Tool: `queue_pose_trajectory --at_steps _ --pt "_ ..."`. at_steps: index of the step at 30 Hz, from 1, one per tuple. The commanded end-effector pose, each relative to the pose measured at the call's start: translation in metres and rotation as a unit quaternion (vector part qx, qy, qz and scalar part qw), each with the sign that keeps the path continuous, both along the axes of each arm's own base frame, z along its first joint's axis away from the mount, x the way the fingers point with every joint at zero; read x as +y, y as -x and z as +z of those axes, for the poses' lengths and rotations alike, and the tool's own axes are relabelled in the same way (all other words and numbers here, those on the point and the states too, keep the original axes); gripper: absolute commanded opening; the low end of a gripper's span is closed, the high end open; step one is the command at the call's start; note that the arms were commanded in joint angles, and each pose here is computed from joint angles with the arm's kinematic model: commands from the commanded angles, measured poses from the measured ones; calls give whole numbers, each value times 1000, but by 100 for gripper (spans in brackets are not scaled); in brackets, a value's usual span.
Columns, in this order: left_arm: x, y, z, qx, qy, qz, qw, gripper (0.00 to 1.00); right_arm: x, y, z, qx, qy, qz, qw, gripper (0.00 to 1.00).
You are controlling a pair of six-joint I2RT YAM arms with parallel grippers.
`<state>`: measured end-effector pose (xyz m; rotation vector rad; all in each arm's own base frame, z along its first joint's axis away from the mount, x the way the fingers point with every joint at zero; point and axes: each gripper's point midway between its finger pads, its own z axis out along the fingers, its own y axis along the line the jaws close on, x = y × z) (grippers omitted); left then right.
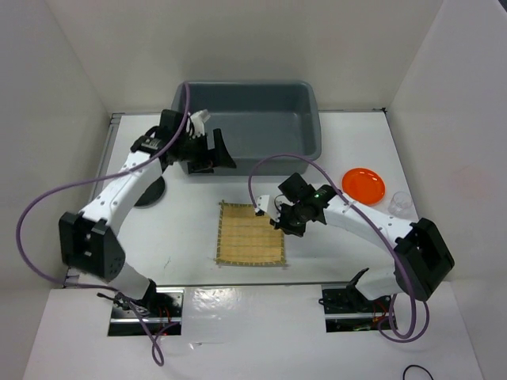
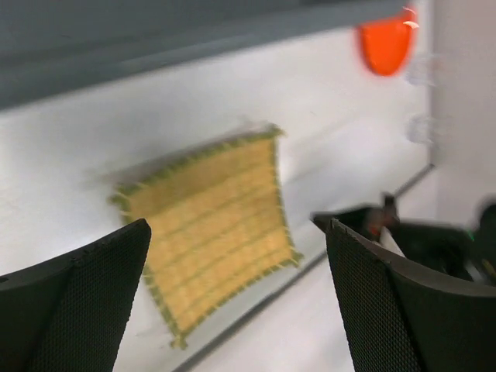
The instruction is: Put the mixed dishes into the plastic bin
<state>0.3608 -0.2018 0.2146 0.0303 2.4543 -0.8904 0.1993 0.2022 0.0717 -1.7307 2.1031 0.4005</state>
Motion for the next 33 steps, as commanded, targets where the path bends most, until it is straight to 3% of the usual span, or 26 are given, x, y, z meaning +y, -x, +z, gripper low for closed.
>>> queue_pose_trajectory --at_steps 1,5,11,19,33 --pt "-10 62 -1 62 46 -22 997 100 10 -6 9 -20 -19 16 999 0" --pt "-3 124 -44 146 40 -5 989 100 15 -11 5 -23 -18 22 999 0" --pt "6 173 -98 217 38 21 975 100 21 -18 -5 -18 -5 33 999 0" --pt "-3 173 -149 265 24 15 964 100 31 -11 -16 -36 23 53 998 0" --pt "-16 168 -159 255 59 -10 965 100 17 -10 -45 -28 63 50 996 0"
